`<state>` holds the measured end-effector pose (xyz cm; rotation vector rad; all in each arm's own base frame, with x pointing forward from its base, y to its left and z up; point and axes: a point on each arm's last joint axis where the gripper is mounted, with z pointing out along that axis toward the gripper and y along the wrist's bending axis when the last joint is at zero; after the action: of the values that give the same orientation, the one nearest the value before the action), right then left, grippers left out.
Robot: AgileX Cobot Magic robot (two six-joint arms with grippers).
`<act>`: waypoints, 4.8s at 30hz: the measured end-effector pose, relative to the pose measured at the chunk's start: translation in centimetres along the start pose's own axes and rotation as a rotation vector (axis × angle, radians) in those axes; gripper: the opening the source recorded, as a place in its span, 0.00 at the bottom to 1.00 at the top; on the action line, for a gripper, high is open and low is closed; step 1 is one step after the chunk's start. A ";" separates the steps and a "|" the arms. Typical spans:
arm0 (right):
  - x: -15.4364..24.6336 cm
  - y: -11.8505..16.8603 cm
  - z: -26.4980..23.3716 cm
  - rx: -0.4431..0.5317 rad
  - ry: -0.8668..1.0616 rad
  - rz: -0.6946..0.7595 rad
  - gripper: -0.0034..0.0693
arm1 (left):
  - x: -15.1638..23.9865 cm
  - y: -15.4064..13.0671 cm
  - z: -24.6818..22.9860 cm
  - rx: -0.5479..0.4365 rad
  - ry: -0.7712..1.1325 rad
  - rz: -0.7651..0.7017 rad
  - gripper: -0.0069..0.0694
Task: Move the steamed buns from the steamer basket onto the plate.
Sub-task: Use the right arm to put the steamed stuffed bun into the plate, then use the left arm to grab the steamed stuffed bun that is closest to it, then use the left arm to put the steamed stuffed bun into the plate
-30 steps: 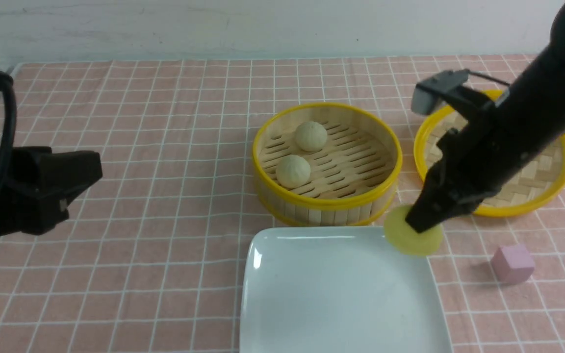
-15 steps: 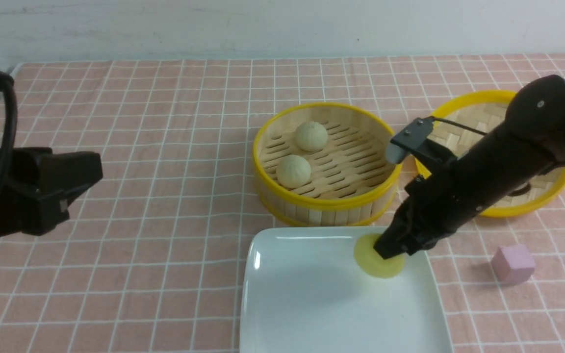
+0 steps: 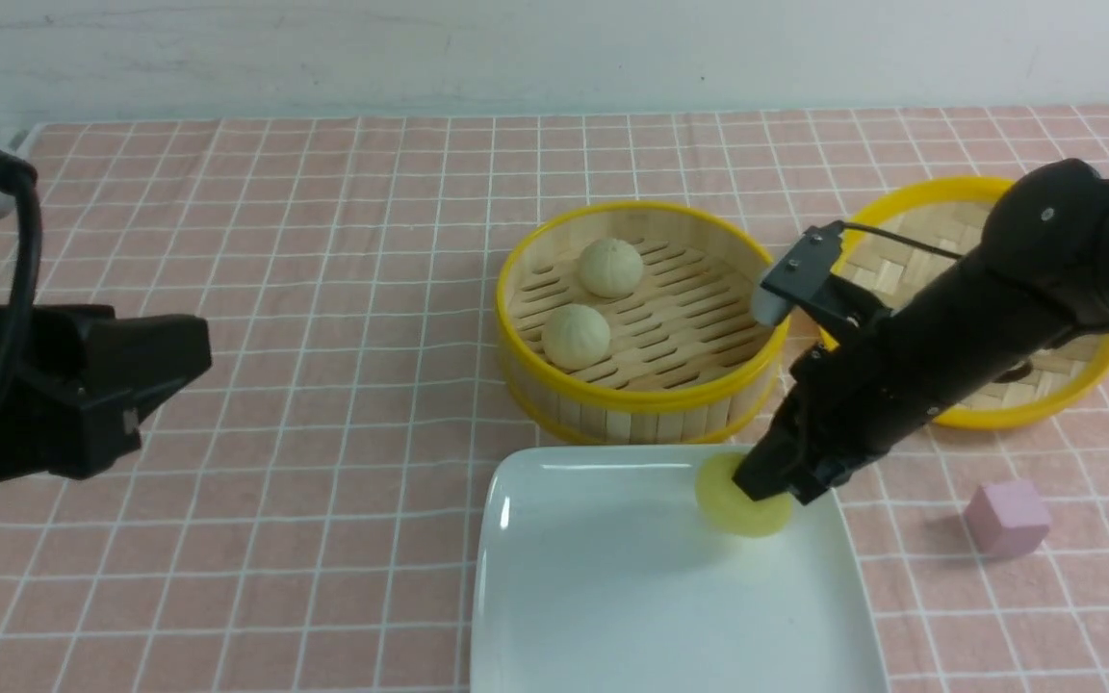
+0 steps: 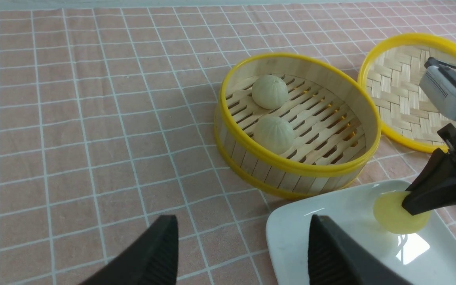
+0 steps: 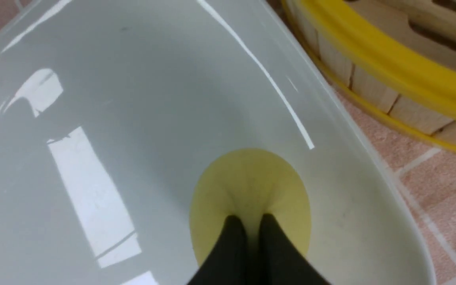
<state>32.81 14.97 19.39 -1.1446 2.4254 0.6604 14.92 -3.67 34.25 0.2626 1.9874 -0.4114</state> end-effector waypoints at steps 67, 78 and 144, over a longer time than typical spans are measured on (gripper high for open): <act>-11.0 7.3 -20.8 0.329 -0.547 -0.390 0.65 | -3.0 1.6 8.3 0.237 0.093 0.007 0.68; -9.4 12.1 -26.9 0.397 -0.682 -0.472 0.65 | -1.5 2.7 11.0 0.241 0.191 -0.023 0.68; -8.0 13.3 -26.9 0.309 -0.574 -0.476 0.65 | -0.2 -3.1 32.6 0.378 0.391 0.195 0.13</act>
<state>23.50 12.29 48.90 -1.1457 1.6274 0.3728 40.84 -19.50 21.93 0.8212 2.2239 -0.6469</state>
